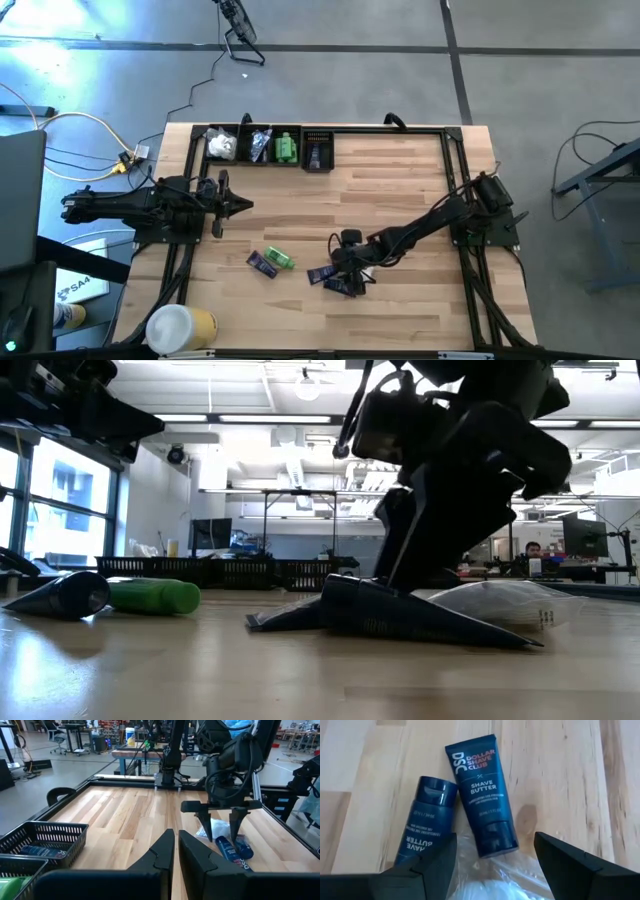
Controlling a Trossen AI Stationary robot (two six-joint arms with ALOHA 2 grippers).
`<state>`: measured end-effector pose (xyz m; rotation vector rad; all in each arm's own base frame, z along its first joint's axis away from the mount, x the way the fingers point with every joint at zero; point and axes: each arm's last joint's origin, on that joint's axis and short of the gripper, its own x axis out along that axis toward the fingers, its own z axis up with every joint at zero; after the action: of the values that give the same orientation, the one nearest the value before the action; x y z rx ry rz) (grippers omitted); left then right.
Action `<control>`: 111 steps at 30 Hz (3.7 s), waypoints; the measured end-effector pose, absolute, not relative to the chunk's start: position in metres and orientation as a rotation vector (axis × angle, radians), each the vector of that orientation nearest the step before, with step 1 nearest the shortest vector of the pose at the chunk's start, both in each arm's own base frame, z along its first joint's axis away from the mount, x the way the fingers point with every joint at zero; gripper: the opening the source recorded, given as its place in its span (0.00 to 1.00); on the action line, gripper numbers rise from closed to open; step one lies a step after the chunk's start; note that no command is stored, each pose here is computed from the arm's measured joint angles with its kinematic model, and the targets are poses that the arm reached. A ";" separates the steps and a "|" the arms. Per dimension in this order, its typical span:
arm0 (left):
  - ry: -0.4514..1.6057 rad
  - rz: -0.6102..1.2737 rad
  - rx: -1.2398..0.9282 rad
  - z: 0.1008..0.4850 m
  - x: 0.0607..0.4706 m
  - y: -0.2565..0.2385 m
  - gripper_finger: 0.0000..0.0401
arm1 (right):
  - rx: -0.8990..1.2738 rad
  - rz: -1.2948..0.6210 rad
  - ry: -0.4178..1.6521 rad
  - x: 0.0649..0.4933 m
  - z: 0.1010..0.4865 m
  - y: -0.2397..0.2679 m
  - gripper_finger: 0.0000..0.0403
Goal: Pick & Place Travel size toiletries
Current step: Put the shave cream into the right black bin
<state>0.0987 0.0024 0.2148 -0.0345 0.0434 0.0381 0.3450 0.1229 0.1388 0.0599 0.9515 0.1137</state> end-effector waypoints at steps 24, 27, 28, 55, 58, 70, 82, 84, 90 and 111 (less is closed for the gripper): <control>0.062 0.038 -0.035 0.213 0.099 0.002 0.05 | 0.038 0.124 0.951 0.349 0.129 0.123 0.43; 0.065 0.038 -0.035 0.213 0.099 0.002 0.05 | 0.040 0.123 0.951 0.349 0.129 0.123 0.38; 0.066 0.039 -0.035 0.213 0.099 0.002 0.05 | 0.042 0.122 0.951 0.349 0.129 0.123 0.37; 0.065 0.038 -0.035 0.213 0.099 0.002 0.05 | 0.051 0.126 0.938 0.348 0.135 0.122 0.35; 0.065 0.038 -0.035 0.213 0.099 0.002 0.05 | 0.046 0.116 0.910 0.348 0.143 0.121 0.35; 0.065 0.038 -0.035 0.213 0.099 0.002 0.05 | 0.081 -0.002 0.722 0.347 0.198 0.092 0.35; 0.064 0.039 -0.031 0.213 0.099 0.002 0.05 | 0.031 -0.289 0.522 0.351 0.231 0.048 0.34; 0.065 0.039 -0.031 0.213 0.099 0.002 0.05 | 0.027 -0.319 0.495 0.353 0.234 0.040 0.34; 0.065 0.039 -0.031 0.213 0.099 0.002 0.05 | 0.032 -0.478 0.409 0.358 0.241 0.013 0.32; 0.065 0.040 -0.023 0.213 0.099 0.002 0.05 | 0.209 -0.660 0.331 0.368 0.219 -0.084 0.33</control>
<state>0.0986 0.0025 0.2127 -0.0230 0.0650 0.0400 0.3682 -0.0837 0.2188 0.2087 0.3313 -0.6596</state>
